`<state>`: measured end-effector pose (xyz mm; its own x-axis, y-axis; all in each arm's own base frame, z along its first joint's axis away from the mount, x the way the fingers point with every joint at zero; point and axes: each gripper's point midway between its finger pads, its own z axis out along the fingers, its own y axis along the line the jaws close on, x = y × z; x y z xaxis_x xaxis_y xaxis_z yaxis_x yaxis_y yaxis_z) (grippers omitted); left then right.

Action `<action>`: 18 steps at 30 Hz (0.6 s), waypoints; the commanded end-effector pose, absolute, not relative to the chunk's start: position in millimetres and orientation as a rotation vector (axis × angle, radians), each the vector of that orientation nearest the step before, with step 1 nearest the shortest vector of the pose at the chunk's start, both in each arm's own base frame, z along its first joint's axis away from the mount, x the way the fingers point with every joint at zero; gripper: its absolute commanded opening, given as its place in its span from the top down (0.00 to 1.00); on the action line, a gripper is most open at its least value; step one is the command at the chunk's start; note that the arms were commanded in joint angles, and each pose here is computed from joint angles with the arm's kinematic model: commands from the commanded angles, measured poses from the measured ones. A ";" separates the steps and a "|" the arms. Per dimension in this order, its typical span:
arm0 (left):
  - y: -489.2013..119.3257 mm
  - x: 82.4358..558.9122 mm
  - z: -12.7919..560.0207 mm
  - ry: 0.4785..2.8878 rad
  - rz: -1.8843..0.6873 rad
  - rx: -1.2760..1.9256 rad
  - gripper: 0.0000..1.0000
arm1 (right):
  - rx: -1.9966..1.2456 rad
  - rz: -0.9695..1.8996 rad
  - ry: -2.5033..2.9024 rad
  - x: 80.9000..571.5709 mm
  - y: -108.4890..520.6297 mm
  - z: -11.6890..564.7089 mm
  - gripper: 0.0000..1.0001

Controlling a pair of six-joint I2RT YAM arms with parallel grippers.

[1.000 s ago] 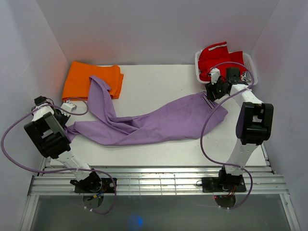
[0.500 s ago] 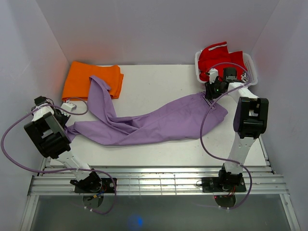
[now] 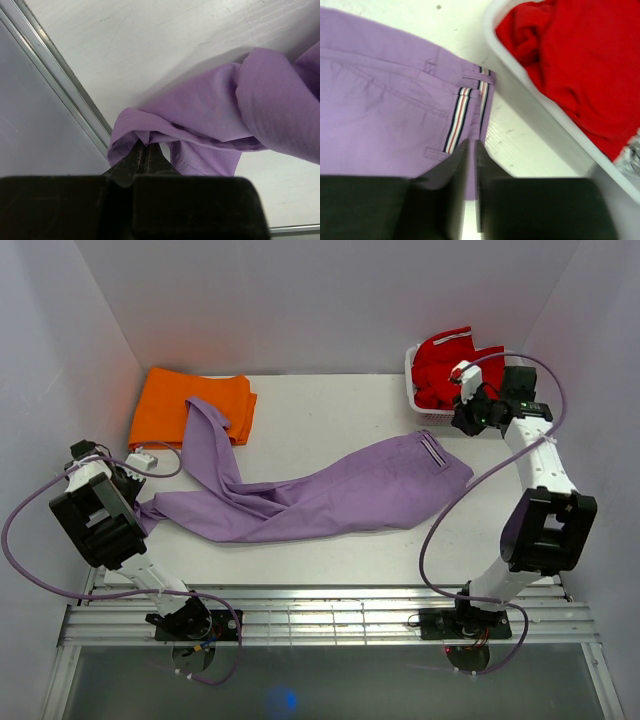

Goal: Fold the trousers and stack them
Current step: Flatten the trousers out

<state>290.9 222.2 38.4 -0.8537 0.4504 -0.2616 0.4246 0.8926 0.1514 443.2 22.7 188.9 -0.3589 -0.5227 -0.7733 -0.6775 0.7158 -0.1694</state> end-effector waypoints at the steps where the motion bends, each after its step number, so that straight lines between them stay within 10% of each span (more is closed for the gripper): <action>1: 221.2 301.4 50.3 2.726 0.105 0.612 1.00 | -0.918 0.171 2.087 434.8 9.4 180.2 0.66; 5: 220.4 302.4 48.3 2.730 0.092 0.589 1.00 | -0.759 0.223 2.149 445.3 9.8 165.7 0.42; 18: 212.7 294.0 33.4 2.764 0.037 0.561 1.00 | -0.594 0.246 2.192 477.9 23.7 99.6 0.43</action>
